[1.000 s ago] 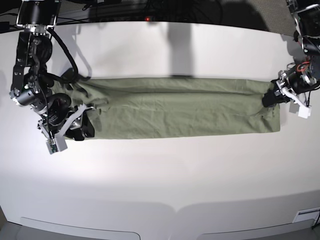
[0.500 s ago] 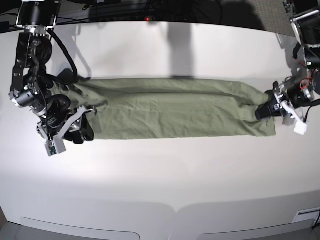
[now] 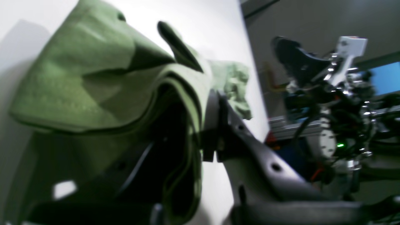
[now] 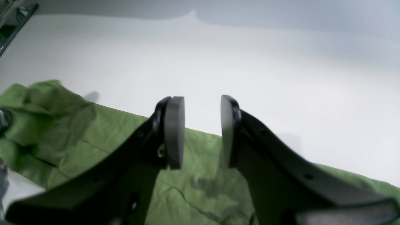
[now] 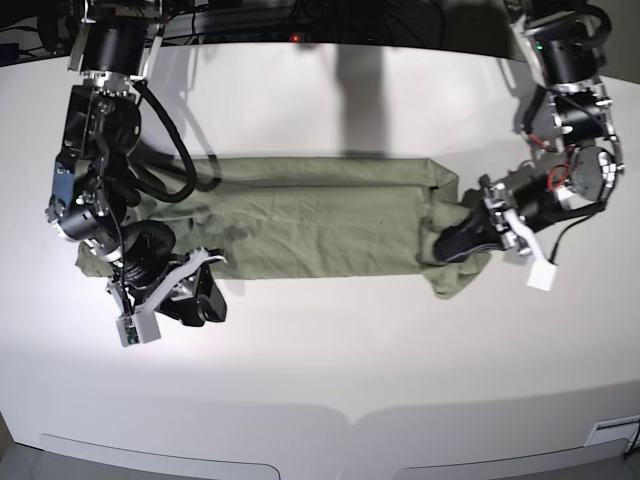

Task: Fold the T-shirt properly
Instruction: 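Lay the folded ends down and press the bundle flat with both grippers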

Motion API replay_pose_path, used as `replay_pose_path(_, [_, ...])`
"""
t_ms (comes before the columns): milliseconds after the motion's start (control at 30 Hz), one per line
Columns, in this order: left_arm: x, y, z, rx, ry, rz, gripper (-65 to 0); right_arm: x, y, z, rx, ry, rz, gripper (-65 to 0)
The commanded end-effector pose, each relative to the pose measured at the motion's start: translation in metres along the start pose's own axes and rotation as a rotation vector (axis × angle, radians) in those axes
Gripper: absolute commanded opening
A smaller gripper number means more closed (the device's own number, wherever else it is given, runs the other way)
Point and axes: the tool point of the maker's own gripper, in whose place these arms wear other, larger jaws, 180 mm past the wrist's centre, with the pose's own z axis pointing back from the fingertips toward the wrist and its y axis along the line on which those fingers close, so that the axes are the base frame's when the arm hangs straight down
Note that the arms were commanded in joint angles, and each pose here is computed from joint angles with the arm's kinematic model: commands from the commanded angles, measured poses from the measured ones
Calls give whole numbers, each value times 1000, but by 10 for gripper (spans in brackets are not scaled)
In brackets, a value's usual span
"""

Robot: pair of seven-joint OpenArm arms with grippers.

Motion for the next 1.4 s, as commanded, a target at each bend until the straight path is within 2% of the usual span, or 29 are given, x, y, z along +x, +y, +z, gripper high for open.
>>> replay_pose_path(0, [11,-13,-7,-45,-40,-20,-650,23,-2,2,3,-66,22,-451])
replay_pose_path(300, [-28,-34,-62,-84,-5,47,-650,23,-2,2,3,-63,23,-451])
replay_pose_path(533, [-33,-43,-73,-105,8,42,-650,23,-2,2,3,-64,23,-451])
replay_pose_path(633, [-34,-51,-77,-140,14,42,-488,23,-2,2,3,-65,23,-451])
replay_pose_path(700, [-38,-60,-82,-174,34,40,-412,23,-2,2,3,-65,23,-451])
replay_pose_path(767, [-47,-69,-89,-200,83,28,-391,23,-2,2,3,-64,23,-451])
replay_pose_path(900, [-78,-90,-106,-251,230,-18,-391,23,-2,2,3,-65,23,-451])
replay_pose_path(1000, [-88,-99,-114,-268,282,-50,-392,23,-2,2,2,-62,23,-451])
replay_pose_path(1167, [-84,-84,-121,-176,288,-119,-392,18,-5,2,-14,-37,40,-451])
replay_pose_path(1367, [-73,-33,-121,78,232,-286,-392,17,-13,4,-45,-26,56,-451])
